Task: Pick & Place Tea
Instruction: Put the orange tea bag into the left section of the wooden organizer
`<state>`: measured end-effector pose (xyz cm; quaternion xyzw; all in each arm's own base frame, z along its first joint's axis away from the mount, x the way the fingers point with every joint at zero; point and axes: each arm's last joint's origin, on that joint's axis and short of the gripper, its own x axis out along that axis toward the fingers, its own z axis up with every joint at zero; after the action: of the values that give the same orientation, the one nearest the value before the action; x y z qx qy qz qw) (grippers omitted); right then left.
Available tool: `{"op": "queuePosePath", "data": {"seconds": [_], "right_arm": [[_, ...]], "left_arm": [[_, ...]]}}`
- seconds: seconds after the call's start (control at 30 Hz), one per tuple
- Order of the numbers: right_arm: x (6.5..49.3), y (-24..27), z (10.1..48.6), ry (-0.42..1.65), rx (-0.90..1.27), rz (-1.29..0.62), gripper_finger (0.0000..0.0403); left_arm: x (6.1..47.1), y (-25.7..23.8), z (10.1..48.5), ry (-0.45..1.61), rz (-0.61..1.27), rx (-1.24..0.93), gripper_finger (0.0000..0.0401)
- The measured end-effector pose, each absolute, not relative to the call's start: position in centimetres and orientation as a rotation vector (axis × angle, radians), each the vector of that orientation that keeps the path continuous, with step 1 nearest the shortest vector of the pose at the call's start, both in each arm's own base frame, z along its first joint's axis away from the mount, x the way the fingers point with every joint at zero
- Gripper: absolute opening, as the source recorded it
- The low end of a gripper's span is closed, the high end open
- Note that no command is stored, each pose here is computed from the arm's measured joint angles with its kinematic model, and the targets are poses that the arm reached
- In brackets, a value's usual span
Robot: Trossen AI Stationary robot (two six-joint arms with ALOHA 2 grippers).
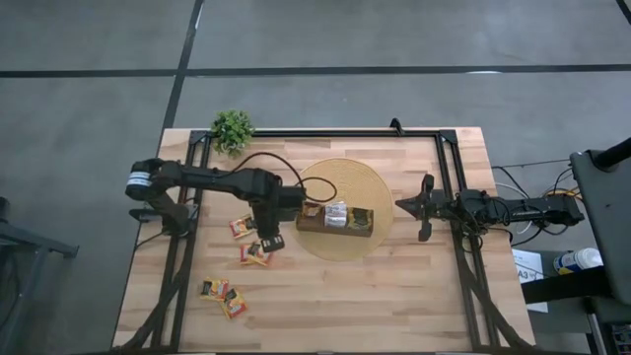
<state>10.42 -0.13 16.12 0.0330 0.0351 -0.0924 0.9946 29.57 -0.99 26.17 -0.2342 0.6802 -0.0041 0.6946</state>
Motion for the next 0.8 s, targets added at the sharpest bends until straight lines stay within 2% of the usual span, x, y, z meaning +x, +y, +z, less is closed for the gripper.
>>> {"op": "queuePosePath", "data": {"seconds": [0.2, 0.5, 0.63, 0.8], "right_arm": [[10.4, -0.1, 16.1, 0.07, 0.066, -0.185, 0.0008], [10.4, -0.1, 16.1, 0.07, 0.066, -0.185, 0.0009], [10.4, -0.1, 16.1, 0.07, 0.066, -0.185, 0.0009], [10.4, -0.1, 16.1, 0.07, 0.066, -0.185, 0.0009]], "left_arm": [[30.1, -0.9, 26.8, 1.51, 0.036, -0.514, 0.0], [29.7, -0.8, 25.6, 1.544, 0.134, -0.526, 0.0005], [29.3, -0.8, 24.6, 1.579, 0.134, -0.536, 0.0032], [28.8, -1.0, 23.2, 1.614, 0.162, -0.589, 0.009]]}}
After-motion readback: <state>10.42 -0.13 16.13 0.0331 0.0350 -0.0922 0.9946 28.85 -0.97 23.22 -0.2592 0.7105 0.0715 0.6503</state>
